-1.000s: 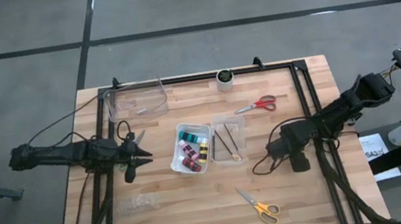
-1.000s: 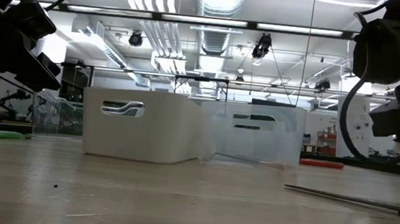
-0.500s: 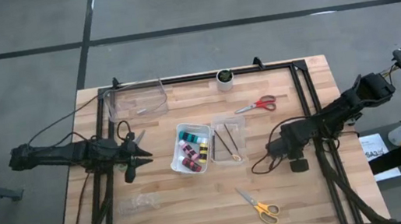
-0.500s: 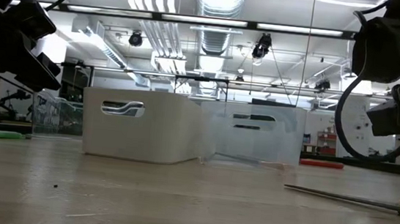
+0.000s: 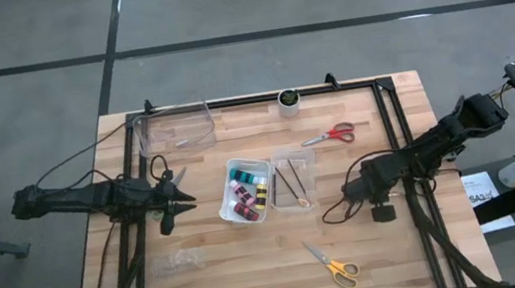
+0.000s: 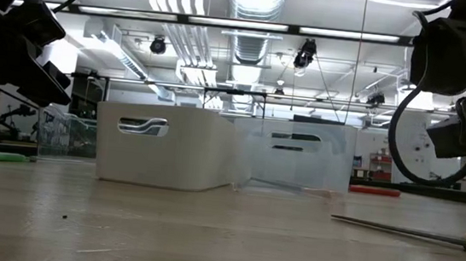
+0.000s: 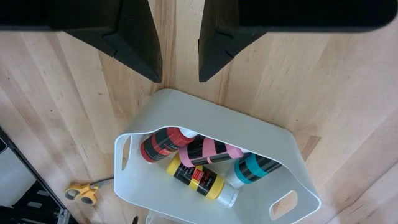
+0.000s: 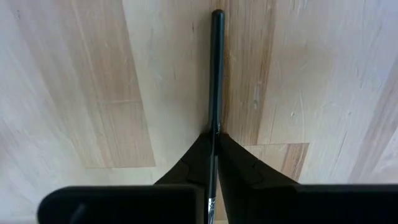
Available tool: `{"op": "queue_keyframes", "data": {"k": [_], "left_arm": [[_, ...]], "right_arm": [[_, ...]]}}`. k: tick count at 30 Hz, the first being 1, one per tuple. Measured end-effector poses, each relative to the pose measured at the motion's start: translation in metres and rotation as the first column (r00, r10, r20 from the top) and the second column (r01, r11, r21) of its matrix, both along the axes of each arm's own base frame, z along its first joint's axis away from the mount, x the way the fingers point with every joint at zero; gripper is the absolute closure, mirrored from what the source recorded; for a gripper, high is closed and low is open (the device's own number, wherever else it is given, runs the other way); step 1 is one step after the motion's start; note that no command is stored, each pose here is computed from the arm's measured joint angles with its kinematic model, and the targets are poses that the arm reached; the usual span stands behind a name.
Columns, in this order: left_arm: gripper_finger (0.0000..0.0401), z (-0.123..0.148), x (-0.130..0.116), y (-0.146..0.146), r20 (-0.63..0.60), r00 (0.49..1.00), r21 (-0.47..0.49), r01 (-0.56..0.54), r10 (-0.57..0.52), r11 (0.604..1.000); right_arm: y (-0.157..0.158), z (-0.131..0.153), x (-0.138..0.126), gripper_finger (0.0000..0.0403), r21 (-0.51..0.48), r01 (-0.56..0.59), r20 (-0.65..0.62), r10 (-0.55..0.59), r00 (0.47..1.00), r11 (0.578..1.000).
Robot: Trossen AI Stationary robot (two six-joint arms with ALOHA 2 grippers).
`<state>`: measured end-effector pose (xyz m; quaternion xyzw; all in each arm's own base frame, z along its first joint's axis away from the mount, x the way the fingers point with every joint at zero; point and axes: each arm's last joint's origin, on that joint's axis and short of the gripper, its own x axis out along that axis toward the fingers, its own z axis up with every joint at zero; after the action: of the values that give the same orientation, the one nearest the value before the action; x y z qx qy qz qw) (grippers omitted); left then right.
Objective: Pick & Place Paint Supplies
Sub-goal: Put the silver paint brush into the bottom transparent bin
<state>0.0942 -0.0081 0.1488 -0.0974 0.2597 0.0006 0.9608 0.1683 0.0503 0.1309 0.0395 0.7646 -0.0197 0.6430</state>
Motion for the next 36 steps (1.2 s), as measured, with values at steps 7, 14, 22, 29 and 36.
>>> {"op": "queue_keyframes", "data": {"k": [7,14,22,29,36], "left_arm": [[0.0293,0.000,0.000,0.000,0.000,1.000,0.000,0.000,0.000,1.000],[0.0293,0.000,0.000,0.000,0.000,1.000,0.000,0.000,0.000,1.000],[0.0293,0.000,0.000,0.000,0.000,1.000,0.000,0.000,0.000,1.000],[0.0293,0.000,0.000,0.000,0.000,1.000,0.000,0.000,0.000,1.000],[0.0293,0.000,0.000,0.000,0.000,1.000,0.000,0.000,0.000,1.000]], "right_arm": [[0.001,0.005,0.003,0.0390,-0.006,-0.010,-0.012,0.010,1.000,1.000],[0.001,0.007,0.004,0.0390,-0.006,-0.020,-0.005,0.020,1.000,1.000],[0.003,0.019,0.011,0.0390,-0.001,-0.017,0.003,0.017,1.000,1.000],[0.007,0.041,0.024,0.0390,0.001,0.016,0.039,-0.016,0.999,1.000],[0.009,0.073,0.042,0.0390,-0.049,0.166,0.137,-0.158,0.978,0.985]]}}
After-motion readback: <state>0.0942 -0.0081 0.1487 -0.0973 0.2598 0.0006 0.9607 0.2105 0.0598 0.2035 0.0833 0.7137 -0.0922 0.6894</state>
